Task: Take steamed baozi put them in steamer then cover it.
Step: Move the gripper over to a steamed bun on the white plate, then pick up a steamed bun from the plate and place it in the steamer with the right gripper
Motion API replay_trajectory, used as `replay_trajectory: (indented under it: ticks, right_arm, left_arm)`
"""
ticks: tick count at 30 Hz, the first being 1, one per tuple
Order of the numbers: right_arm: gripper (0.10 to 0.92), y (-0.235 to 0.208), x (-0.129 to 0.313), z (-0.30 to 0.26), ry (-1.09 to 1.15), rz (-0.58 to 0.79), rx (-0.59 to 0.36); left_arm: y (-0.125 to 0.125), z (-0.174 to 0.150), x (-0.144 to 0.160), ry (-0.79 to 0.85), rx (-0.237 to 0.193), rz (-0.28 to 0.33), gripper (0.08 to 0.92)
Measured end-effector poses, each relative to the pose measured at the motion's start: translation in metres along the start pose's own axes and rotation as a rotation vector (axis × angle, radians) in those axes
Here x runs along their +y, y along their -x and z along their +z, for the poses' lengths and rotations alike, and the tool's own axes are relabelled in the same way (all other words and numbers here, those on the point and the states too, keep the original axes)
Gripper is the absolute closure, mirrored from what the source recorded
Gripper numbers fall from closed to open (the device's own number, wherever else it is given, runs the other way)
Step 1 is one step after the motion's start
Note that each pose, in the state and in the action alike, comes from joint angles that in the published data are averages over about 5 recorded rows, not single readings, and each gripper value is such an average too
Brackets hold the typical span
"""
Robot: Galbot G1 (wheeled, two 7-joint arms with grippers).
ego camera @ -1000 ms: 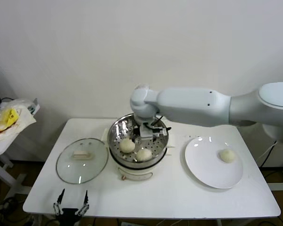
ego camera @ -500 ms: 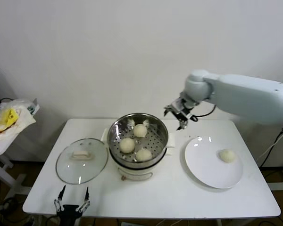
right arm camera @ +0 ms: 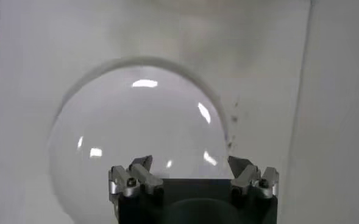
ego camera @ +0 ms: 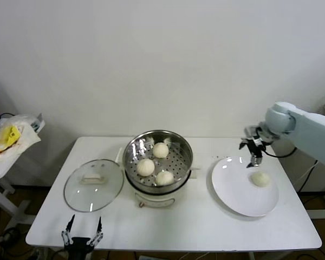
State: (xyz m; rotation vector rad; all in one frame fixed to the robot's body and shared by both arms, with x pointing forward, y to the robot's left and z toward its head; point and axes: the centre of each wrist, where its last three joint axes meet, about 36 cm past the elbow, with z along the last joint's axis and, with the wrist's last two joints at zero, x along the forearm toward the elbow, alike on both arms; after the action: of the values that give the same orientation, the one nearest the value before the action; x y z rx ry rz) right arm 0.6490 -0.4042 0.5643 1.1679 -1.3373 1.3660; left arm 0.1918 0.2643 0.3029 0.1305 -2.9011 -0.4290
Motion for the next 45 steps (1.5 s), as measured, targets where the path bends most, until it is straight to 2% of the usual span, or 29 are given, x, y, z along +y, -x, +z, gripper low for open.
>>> replay_trajectory:
  ticks: [13,34,45]
  right_arm:
    - [0.200,0.066,0.008,0.054,0.072,-0.079,0.086]
    - [0.201,0.111,0.002,0.051,0.072,-0.118,0.108]
    - [0.324,0.111,-0.003,0.051,0.070,-0.115,0.109]
  left_arm:
    - [0.000,-0.003,0.003,0.004,0.012,-0.019,0.177]
    - [0.001,-0.003,0.002,0.014,0.019,-0.022,0.177]
    - [0.003,-0.003,-0.004,0.008,0.020,-0.017,0.177]
